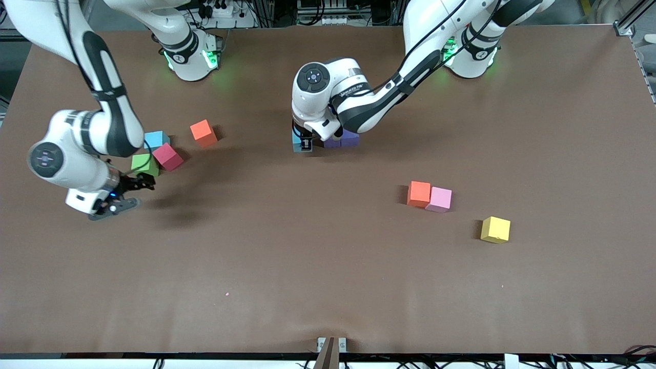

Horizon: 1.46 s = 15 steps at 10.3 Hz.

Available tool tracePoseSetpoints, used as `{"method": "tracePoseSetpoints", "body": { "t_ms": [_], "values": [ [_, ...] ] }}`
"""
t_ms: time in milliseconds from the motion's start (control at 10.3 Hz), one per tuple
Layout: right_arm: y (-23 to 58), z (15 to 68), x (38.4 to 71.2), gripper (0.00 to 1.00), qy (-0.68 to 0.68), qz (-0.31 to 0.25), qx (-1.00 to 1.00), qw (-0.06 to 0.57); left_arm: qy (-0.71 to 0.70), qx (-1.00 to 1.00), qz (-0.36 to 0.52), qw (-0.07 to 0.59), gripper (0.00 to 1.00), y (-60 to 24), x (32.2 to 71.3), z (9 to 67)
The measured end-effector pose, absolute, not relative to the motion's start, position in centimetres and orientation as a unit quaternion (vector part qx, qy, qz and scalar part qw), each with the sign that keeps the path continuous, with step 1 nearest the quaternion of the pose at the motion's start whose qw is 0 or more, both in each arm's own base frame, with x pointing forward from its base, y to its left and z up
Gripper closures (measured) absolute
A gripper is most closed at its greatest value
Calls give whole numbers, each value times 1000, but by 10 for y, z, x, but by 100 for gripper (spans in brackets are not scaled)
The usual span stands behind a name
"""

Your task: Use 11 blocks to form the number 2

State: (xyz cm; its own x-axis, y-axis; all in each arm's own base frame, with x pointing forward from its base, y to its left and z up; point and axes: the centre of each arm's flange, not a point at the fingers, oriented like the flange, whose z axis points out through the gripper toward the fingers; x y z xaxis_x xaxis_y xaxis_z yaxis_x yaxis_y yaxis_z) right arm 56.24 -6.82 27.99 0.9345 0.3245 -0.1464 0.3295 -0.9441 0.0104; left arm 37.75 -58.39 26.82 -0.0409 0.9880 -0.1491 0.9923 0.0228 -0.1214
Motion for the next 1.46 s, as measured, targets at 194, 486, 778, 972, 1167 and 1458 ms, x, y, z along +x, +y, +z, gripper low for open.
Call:
{"method": "tracePoseSetpoints", "body": {
  "t_ms": [194, 486, 778, 972, 1167, 1458],
  "values": [
    [-101, 276, 543, 0, 134, -81, 988, 9, 713, 694, -96, 2, 44, -580, 369, 252],
    [-121, 255, 519, 0, 81, -97, 992, -30, 711, 697, -95, -7, 44, -575, 361, 239],
    [-116, 237, 510, 0, 71, -91, 993, -36, 708, 700, -96, -15, 44, -571, 350, 226],
    [-114, 218, 499, 0, 69, -92, 993, -32, 706, 701, -99, -13, 44, -569, 345, 219],
    [-112, 202, 493, 0, 69, -103, 992, -32, 706, 701, -100, -12, 44, -568, 344, 218],
    [-108, 190, 481, 0, 70, -120, 990, -36, 707, 701, -99, -13, 44, -567, 345, 217]
  ]
}}
